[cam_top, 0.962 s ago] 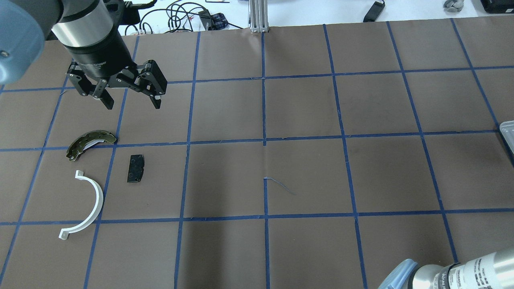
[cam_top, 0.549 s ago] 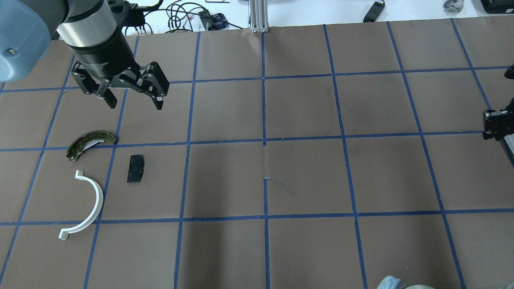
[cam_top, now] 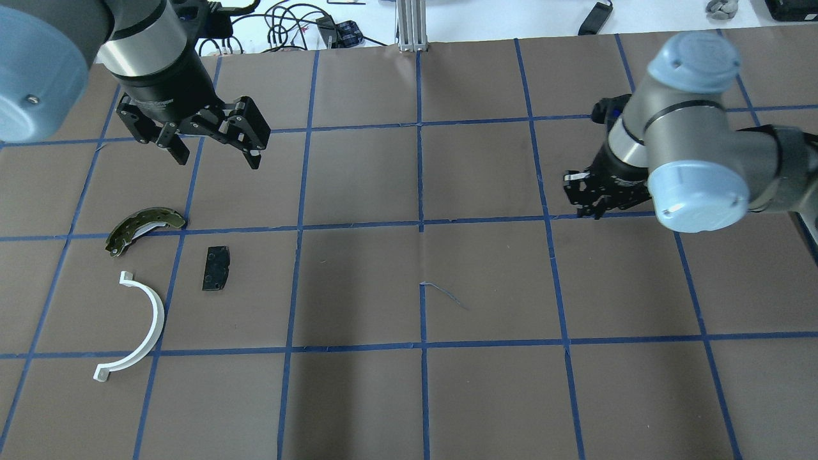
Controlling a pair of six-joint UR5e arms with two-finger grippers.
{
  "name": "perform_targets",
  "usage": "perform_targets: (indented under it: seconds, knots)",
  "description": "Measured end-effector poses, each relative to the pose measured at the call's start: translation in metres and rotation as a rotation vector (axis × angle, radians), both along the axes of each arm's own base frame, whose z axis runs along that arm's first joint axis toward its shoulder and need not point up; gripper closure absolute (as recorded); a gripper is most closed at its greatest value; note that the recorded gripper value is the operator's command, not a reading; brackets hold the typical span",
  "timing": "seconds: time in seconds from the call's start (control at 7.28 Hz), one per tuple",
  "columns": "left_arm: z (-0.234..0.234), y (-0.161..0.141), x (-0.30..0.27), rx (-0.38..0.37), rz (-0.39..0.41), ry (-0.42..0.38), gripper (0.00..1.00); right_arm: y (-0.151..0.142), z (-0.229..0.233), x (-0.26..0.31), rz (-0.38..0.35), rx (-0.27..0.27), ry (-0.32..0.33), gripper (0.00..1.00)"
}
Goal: Place bearing gear from tray to pile
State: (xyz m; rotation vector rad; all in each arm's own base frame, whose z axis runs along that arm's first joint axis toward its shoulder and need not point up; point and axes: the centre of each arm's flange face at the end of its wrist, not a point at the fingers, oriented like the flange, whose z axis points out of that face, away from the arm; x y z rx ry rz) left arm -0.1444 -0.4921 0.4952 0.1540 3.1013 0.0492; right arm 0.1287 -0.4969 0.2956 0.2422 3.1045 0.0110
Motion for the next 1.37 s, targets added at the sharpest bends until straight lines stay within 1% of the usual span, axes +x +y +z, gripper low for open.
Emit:
perform_targets:
  seconds: [0.14, 0.41, 0.55, 0.69, 0.82, 0.96, 1.1, 1.24, 1.37]
  knots:
    - [-0.001, 0.002, 0.000, -0.001, 0.002, 0.003, 0.00, 0.010, -0.008, 0.055, -0.002, -0.009, -0.005, 0.88]
    - [-0.001, 0.003, -0.001, -0.002, 0.005, 0.003, 0.00, 0.028, -0.037, 0.139, -0.019, -0.027, -0.024, 0.85]
    - [-0.001, 0.003, -0.001, -0.002, 0.004, 0.002, 0.00, 0.039, -0.053, 0.179, -0.026, -0.039, -0.045, 0.85]
    - [-0.002, 0.003, -0.001, -0.001, 0.004, 0.001, 0.00, 0.048, -0.061, 0.212, -0.037, -0.050, -0.061, 0.75]
    - [-0.005, 0.001, -0.001, 0.002, 0.004, 0.001, 0.00, 0.058, -0.067, 0.236, -0.039, -0.047, -0.076, 0.42]
    - [-0.007, 0.000, -0.001, 0.005, 0.003, 0.002, 0.00, 0.066, -0.073, 0.254, -0.033, -0.033, -0.101, 0.01]
    - [-0.008, -0.001, -0.001, 0.007, 0.003, 0.002, 0.00, 0.068, -0.077, 0.263, -0.026, -0.039, -0.126, 0.00]
    - [-0.009, -0.001, -0.001, 0.009, 0.001, 0.002, 0.00, 0.065, -0.078, 0.265, -0.022, -0.065, -0.134, 0.00]
    - [-0.010, -0.002, -0.001, 0.010, 0.000, 0.002, 0.00, 0.059, -0.076, 0.261, -0.015, -0.093, -0.117, 0.00]
